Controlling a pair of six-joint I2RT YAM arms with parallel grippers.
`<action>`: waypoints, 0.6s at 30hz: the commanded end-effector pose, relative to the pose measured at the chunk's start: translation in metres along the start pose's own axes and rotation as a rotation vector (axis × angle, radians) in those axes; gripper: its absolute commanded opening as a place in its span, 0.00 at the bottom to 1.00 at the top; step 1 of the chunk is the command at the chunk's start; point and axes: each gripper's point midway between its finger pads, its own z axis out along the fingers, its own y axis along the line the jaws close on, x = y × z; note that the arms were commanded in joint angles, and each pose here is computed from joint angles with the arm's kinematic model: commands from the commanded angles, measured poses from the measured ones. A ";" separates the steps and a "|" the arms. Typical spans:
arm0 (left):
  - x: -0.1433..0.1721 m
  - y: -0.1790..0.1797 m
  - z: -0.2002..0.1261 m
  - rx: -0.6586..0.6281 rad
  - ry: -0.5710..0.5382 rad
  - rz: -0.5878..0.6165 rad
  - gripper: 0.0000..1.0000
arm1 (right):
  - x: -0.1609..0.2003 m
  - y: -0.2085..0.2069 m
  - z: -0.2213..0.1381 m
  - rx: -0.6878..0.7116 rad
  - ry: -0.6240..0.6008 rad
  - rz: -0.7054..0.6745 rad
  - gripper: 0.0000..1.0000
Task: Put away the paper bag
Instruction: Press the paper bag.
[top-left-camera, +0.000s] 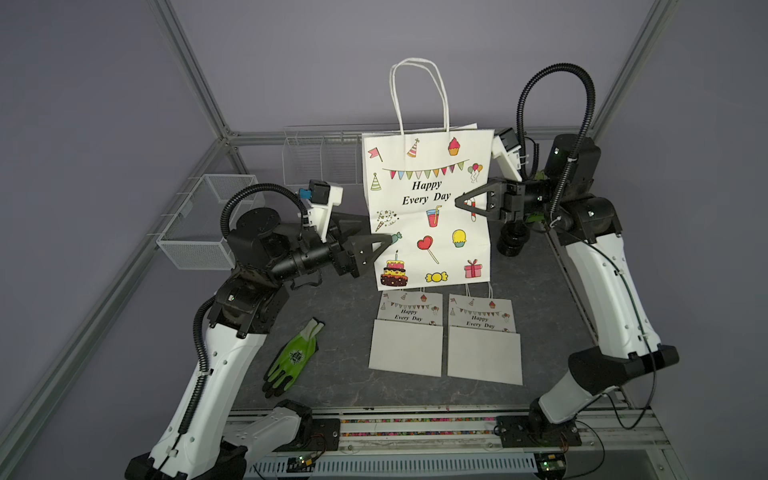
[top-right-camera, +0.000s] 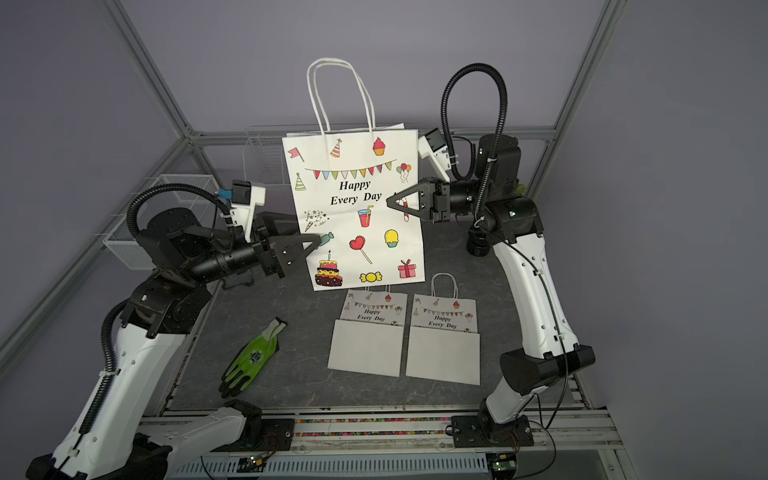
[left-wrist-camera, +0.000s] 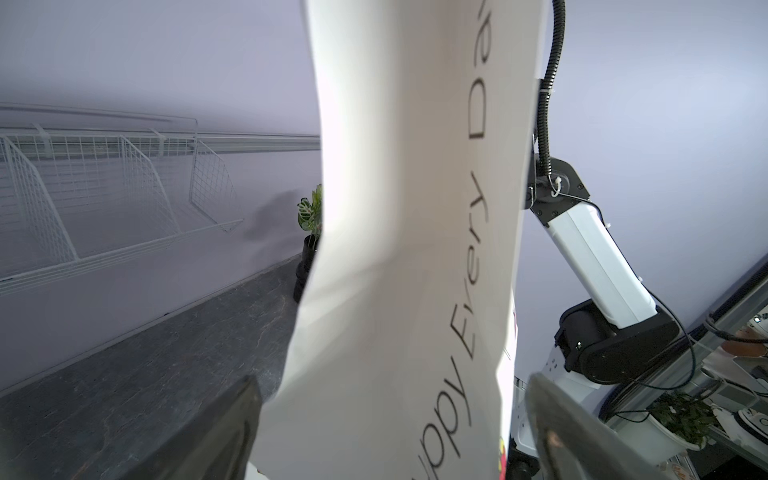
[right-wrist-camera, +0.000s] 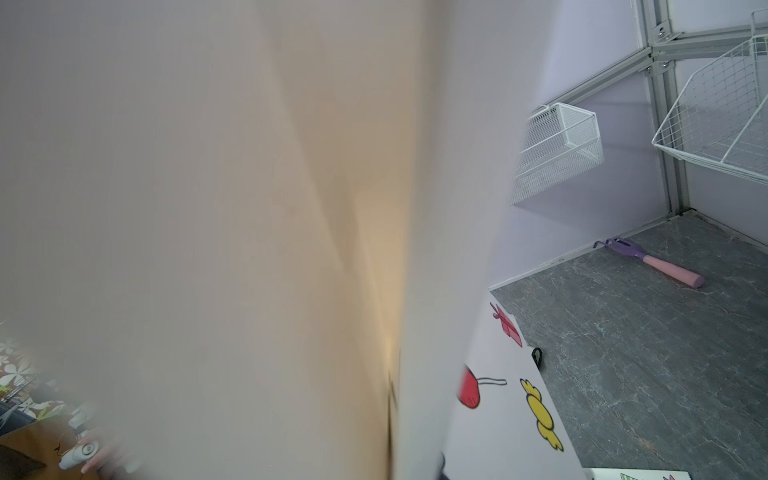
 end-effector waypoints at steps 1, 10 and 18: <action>-0.011 -0.001 0.007 0.039 -0.026 0.020 0.99 | 0.003 0.010 0.003 -0.039 0.014 -0.022 0.07; 0.002 -0.003 0.020 0.141 0.022 -0.005 0.73 | 0.003 0.014 0.007 -0.048 0.017 -0.027 0.07; 0.013 -0.013 0.015 0.194 0.048 -0.012 0.32 | -0.002 0.017 0.002 -0.024 -0.001 -0.039 0.07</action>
